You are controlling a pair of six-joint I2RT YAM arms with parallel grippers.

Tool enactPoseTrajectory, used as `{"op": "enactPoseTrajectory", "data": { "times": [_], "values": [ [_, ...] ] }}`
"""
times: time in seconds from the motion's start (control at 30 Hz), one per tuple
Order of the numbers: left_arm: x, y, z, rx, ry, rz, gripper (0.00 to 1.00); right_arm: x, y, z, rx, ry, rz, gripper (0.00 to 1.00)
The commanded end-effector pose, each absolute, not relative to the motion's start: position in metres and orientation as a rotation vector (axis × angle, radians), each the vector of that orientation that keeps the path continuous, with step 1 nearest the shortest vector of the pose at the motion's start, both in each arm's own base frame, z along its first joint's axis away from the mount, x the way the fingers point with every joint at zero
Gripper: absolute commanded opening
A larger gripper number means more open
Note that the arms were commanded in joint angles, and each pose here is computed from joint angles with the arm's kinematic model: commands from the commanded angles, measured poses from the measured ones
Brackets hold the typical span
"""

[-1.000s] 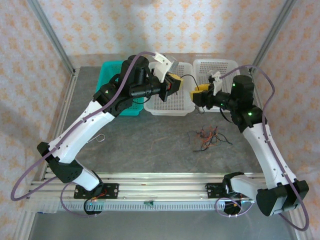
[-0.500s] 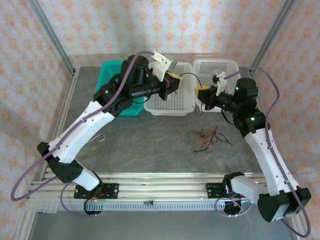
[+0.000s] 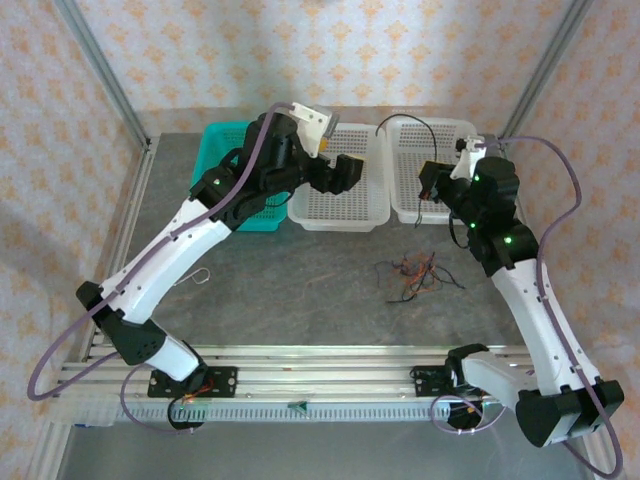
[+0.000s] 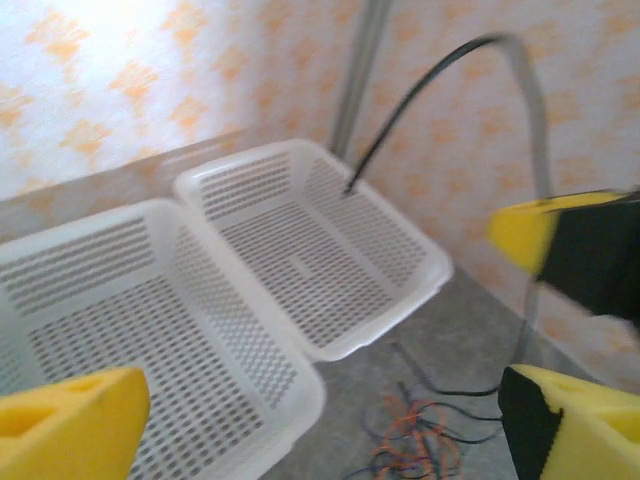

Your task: Untangle the cables

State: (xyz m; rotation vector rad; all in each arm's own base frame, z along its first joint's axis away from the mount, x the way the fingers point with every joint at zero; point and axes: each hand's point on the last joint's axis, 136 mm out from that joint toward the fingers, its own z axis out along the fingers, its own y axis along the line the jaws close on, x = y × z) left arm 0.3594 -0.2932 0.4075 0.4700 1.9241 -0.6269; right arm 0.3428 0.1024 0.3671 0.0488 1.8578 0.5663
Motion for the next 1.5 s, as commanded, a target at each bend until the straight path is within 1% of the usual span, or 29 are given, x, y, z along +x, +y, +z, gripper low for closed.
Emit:
{"op": "enactPoseTrajectory", "data": {
  "times": [0.0,0.13,0.27,0.37,0.43,0.53,0.67,0.87,0.97,1.1,1.23,1.37,1.47],
  "values": [
    [0.379,-0.260,0.392,0.277,1.974,-0.509,0.99,0.353,0.095,0.389,0.111,1.811,0.541,0.00],
    [0.393,-0.243,0.368,0.115,2.014,-0.494,0.99,0.367,0.097,0.399,0.107,1.799,0.537,0.00],
    [0.402,-0.221,0.348,-0.084,2.051,-0.476,0.99,0.388,0.120,0.403,0.053,1.808,0.633,0.00],
    [0.397,-0.200,0.342,-0.235,2.063,-0.481,0.99,0.403,0.137,0.402,0.020,1.818,0.656,0.00],
    [0.391,-0.189,0.340,-0.278,2.063,-0.534,0.99,0.416,0.146,0.399,0.026,1.821,0.670,0.00],
    [0.381,-0.177,0.337,-0.281,2.017,-0.549,0.99,0.438,0.158,0.387,0.046,1.840,0.688,0.00],
    [0.373,-0.153,0.324,-0.342,1.972,-0.471,0.99,0.467,0.177,0.363,0.060,1.888,0.692,0.00],
    [0.368,-0.155,0.318,-0.274,1.988,-0.490,0.99,0.507,0.208,0.331,0.085,1.939,0.712,0.00],
    [0.368,-0.157,0.315,-0.253,1.993,-0.495,1.00,0.525,0.215,0.306,0.140,1.973,0.733,0.00],
    [0.366,-0.160,0.321,-0.236,1.957,-0.535,0.99,0.543,0.212,0.253,0.255,2.106,0.660,0.00],
    [0.367,-0.160,0.320,-0.244,1.941,-0.561,0.99,0.542,0.215,0.204,0.308,2.228,0.591,0.00],
    [0.375,-0.152,0.312,-0.285,1.949,-0.566,0.99,0.542,0.218,0.166,0.335,2.323,0.456,0.00],
    [0.382,-0.149,0.309,-0.297,1.935,-0.625,0.99,0.541,0.223,0.141,0.328,2.399,0.387,0.00]
  ]
}}
